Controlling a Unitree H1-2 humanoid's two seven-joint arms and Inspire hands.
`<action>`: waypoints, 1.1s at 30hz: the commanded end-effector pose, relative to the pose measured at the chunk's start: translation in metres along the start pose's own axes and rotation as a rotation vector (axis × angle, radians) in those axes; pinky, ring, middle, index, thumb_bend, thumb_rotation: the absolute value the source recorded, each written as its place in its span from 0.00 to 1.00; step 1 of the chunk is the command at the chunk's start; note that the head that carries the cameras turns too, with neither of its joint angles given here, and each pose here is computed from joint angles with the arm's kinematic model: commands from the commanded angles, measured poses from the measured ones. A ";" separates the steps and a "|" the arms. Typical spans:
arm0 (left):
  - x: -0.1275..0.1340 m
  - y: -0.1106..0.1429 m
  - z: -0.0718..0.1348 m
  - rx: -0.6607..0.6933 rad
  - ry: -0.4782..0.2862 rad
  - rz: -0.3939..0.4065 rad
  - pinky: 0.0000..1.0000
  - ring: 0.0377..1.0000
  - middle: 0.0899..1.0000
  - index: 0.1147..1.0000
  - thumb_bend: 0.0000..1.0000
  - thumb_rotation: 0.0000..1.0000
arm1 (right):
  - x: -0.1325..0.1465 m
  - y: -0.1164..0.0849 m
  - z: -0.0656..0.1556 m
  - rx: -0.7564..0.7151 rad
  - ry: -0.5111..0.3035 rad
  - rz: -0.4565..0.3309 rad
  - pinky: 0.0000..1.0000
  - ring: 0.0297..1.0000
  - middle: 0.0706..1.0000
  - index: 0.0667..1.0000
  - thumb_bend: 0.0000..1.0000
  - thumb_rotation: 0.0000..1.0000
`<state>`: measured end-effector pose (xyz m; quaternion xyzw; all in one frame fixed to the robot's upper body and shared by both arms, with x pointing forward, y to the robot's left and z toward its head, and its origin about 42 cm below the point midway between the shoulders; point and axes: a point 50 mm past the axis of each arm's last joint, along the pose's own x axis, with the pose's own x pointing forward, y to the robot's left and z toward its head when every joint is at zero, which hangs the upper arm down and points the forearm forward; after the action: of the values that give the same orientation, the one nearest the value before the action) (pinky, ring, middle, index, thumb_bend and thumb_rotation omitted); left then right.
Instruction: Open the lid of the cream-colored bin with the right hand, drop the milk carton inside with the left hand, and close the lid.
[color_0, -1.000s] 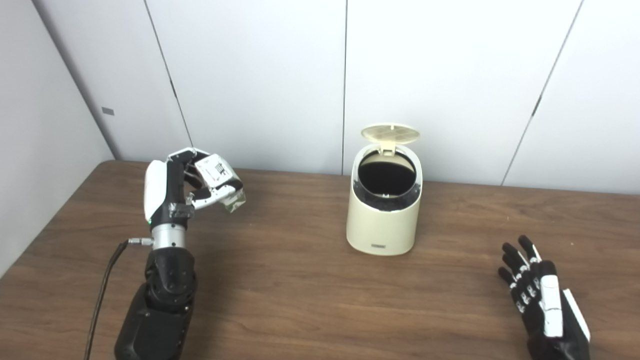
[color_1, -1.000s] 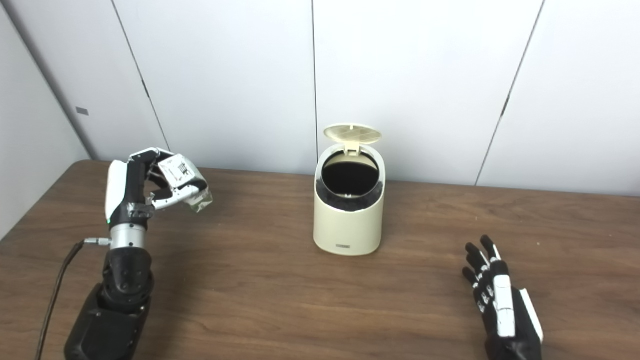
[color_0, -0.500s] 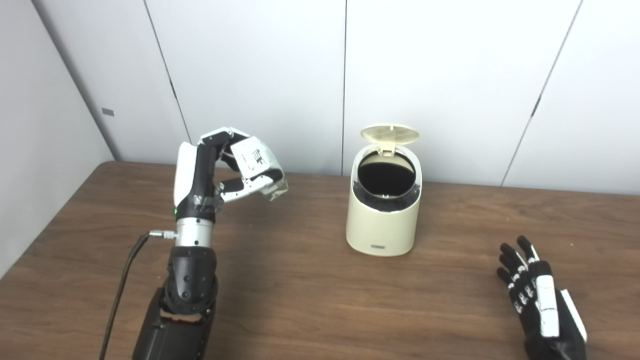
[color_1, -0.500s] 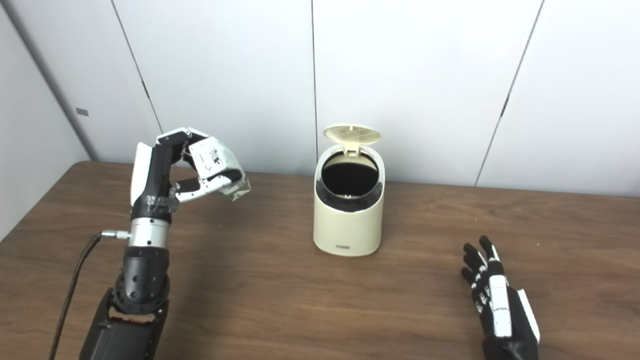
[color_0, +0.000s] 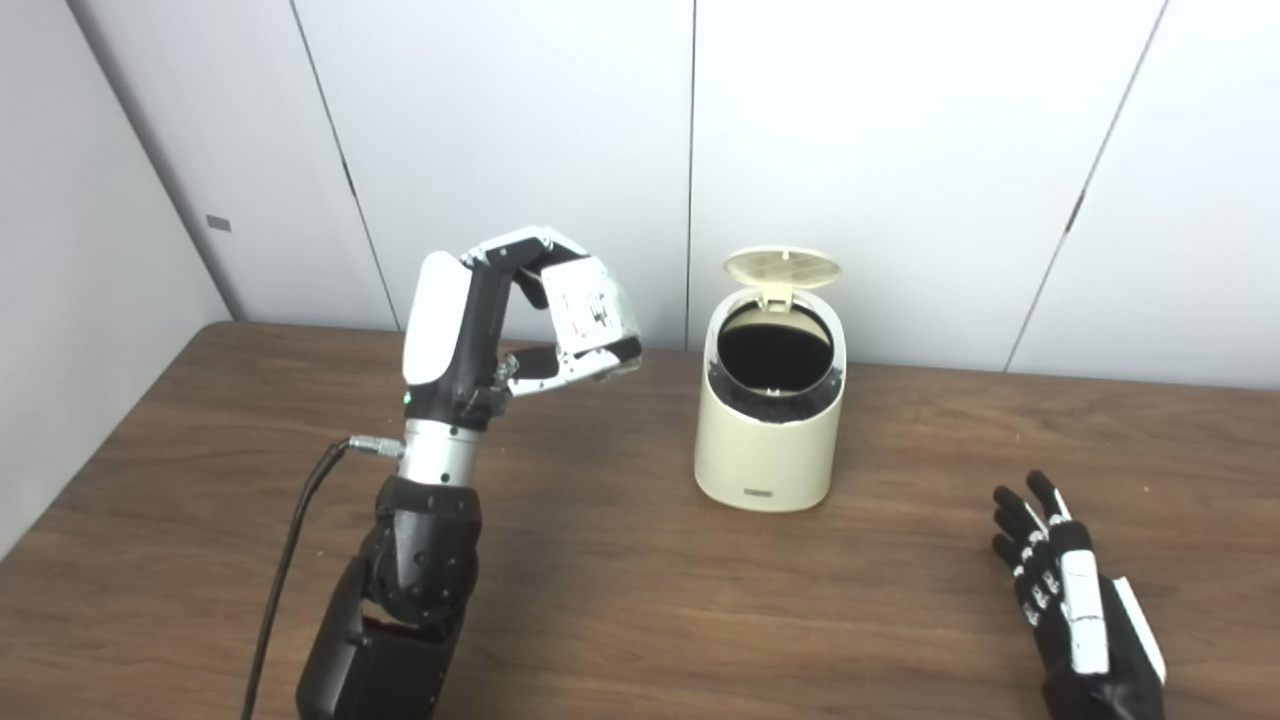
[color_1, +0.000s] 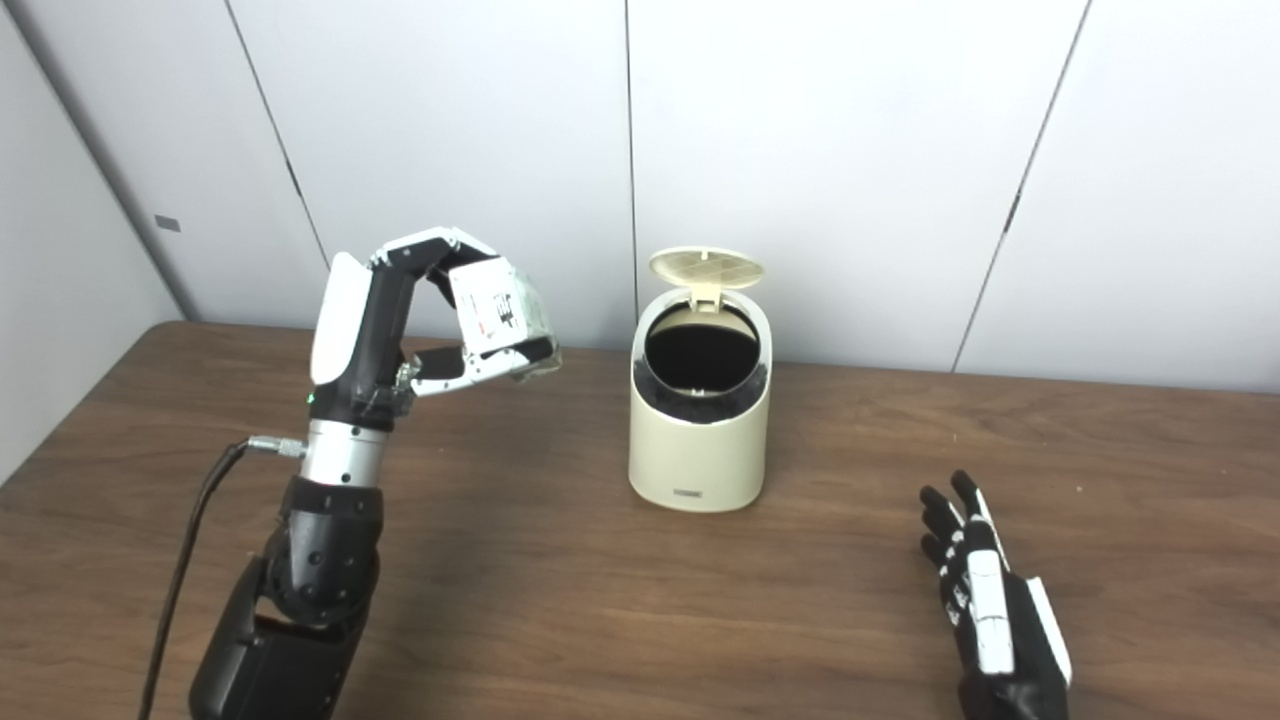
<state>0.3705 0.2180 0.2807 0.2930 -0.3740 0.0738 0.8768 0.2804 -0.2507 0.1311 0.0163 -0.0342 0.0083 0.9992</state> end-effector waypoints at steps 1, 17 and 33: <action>0.024 0.004 0.026 -0.028 -0.157 0.059 0.36 0.43 0.45 0.42 0.48 0.00 | 0.003 0.004 0.010 -0.005 -0.044 0.022 0.98 0.96 0.93 0.98 0.57 1.00; 0.037 -0.049 0.058 -0.082 -0.375 0.019 0.39 0.42 0.45 0.41 0.48 0.00 | -0.004 0.017 0.018 0.018 -0.005 0.038 0.94 0.95 0.92 0.98 0.53 0.98; 0.043 -0.069 0.062 -0.129 -0.388 0.007 0.38 0.41 0.46 0.41 0.48 0.00 | -0.004 0.021 0.021 -0.001 0.012 0.031 0.95 0.95 0.93 0.98 0.54 1.00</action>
<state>0.3841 0.1291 0.2859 0.2711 -0.4969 -0.0173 0.8242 0.2722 -0.2346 0.1417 0.0147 -0.0094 0.0205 0.9996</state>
